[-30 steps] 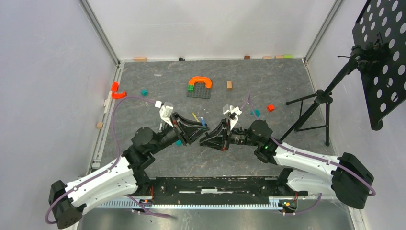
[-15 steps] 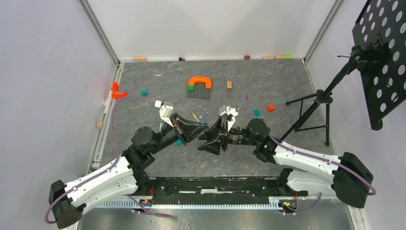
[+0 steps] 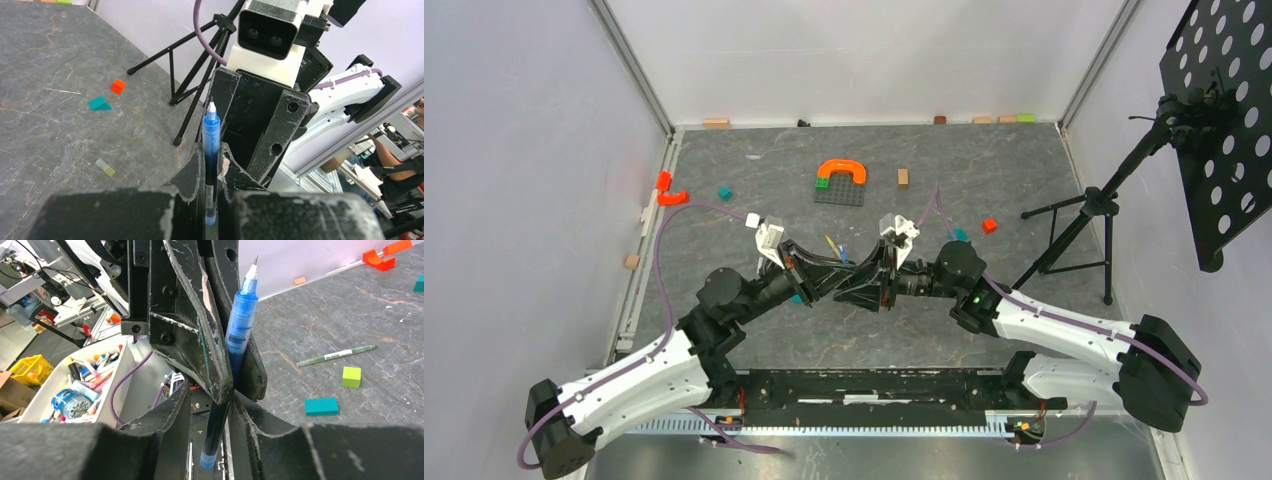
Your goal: Insert the pens into the pen caps
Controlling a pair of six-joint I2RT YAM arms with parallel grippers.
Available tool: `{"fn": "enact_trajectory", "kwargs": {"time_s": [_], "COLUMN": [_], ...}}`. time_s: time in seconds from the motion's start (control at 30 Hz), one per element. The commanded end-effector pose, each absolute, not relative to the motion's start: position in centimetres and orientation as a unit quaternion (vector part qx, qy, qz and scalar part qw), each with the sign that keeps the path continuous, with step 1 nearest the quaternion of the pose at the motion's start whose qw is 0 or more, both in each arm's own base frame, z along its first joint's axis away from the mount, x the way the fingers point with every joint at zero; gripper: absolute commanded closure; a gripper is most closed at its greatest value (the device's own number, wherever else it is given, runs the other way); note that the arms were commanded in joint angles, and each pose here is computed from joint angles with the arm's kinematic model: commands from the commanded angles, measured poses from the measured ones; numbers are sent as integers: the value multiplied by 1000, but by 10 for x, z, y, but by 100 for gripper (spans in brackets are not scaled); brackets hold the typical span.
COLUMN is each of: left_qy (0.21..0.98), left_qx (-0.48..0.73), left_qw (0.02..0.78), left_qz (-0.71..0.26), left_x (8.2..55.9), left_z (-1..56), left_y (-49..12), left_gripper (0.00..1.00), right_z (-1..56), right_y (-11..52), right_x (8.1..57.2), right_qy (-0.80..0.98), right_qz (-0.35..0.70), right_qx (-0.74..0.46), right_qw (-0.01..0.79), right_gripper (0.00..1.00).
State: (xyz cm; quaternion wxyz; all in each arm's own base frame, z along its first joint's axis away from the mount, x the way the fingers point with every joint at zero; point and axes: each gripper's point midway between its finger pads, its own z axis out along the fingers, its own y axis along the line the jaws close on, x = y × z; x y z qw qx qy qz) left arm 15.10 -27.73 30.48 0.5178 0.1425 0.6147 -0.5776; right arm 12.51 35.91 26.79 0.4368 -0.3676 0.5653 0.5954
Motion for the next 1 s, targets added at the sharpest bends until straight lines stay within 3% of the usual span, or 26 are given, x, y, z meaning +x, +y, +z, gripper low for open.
{"fn": "enact_trajectory", "kwargs": {"time_s": [0.0, 0.1, 0.2, 0.37, 0.4, 0.43, 0.47, 0.5, 0.57, 0.6, 0.8, 0.97], "left_qy": [611, 612, 614, 618, 618, 622, 628, 635, 659, 683, 761, 804], "left_qx": [143, 146, 148, 149, 149, 152, 156, 155, 144, 121, 38, -76], "left_qw": [527, 524, 522, 520, 521, 521, 524, 529, 542, 551, 583, 549], "left_qz": [-573, -574, -574, -571, -569, -564, -554, -542, -501, -463, -282, -215], "left_x": [152, 152, 151, 153, 154, 155, 157, 161, 174, 187, 250, 305], "left_z": [309, 308, 306, 303, 303, 301, 299, 299, 294, 288, 284, 288], "left_y": [-274, -275, -276, -278, -279, -279, -279, -277, -270, -262, -223, -191], "left_gripper": [98, 98, 98, 98, 97, 88, 65, 36, 7, 1, 0, 2], "right_z": [294, 296, 296, 292, 290, 287, 284, 278, 265, 257, 205, 183], "right_y": [359, 359, 360, 359, 358, 357, 355, 352, 344, 337, 267, 211], "right_x": [129, 130, 129, 129, 130, 133, 136, 141, 156, 166, 217, 230], "right_qy": [538, 537, 535, 539, 543, 550, 557, 570, 612, 639, 778, 829], "right_qz": [592, 592, 594, 592, 589, 582, 575, 561, 523, 496, 301, 182], "right_qx": [-372, -372, -374, -374, -372, -368, -364, -357, -330, -311, -177, -86], "right_qw": [470, 473, 471, 468, 470, 473, 477, 482, 492, 499, 522, 522], "right_gripper": [61, 60, 68, 98, 100, 100, 100, 100, 100, 100, 100, 100]}}
